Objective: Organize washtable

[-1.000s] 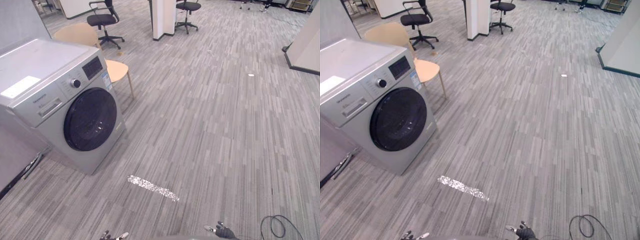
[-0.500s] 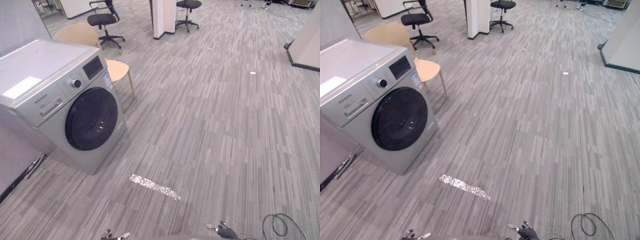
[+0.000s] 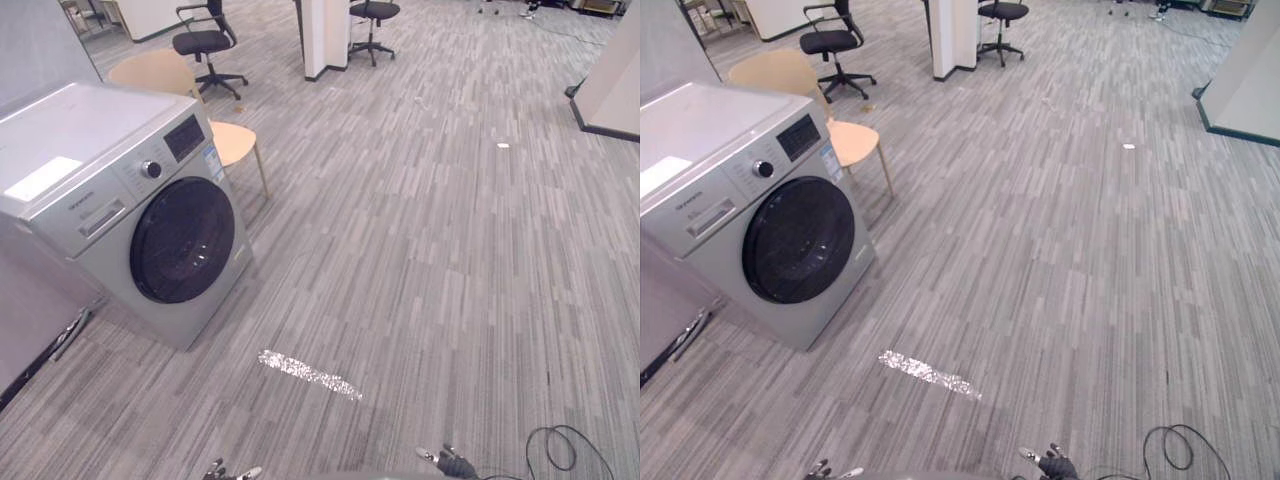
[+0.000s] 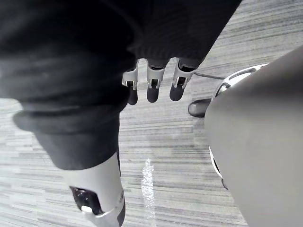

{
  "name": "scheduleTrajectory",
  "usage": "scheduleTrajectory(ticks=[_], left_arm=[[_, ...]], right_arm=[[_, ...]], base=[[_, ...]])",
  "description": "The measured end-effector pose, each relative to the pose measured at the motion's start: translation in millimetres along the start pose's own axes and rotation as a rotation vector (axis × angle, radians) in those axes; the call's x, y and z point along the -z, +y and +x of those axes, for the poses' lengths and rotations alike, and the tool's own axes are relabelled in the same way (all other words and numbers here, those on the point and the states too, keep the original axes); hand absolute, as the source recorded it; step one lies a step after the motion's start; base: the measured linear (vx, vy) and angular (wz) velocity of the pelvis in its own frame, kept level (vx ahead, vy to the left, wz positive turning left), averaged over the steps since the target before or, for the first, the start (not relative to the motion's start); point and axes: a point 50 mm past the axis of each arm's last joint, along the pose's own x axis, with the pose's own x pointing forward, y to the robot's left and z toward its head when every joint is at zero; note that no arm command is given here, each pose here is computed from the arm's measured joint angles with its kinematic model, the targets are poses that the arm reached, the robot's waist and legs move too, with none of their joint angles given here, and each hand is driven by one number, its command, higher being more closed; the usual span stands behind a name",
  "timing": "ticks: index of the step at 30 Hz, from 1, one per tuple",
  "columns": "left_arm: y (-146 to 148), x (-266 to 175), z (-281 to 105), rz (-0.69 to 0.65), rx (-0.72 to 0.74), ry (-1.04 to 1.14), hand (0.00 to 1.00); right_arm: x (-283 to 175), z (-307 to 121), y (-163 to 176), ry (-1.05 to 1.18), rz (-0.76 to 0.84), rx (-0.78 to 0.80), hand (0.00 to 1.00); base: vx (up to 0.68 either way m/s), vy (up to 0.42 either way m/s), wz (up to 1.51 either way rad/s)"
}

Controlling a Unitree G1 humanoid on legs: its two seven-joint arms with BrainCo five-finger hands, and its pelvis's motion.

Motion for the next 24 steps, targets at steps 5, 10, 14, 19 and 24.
scheduleTrajectory(ticks=[5, 10, 14, 19, 24], left_arm=[[2.1, -0.7, 0.2, 0.001, -0.007, -0.002, 0.00], [9.9, -1.4, 0.4, -0.040, -0.039, -0.003, 0.00], [8.5, 1.4, -1.6, -0.160, -0.071, -0.006, 0.00], [-2.8, 0.8, -1.7, -0.182, -0.046, -0.008, 0.00], [-4.2, 1.4, -2.0, -0.188, -0.043, -0.006, 0.00]], right_arm=[[0.5, -0.1, -0.1, 0.001, 0.017, 0.003, 0.00], [0.3, 0.0, 4.4, -0.003, 0.032, -0.011, 0.00], [6.3, -3.4, -16.2, 0.010, 0.018, 0.037, 0.00], [8.8, -5.7, -30.8, 0.025, 0.006, 0.073, 0.00], [9.0, -6.0, -31.4, 0.028, -0.003, 0.072, 0.00]], base=[[-0.01, -0.015, -0.03], [-0.03, -0.089, -0.09], [-0.06, -0.092, -0.38], [0.01, -0.068, -0.52], [0.12, 0.058, -0.20]])
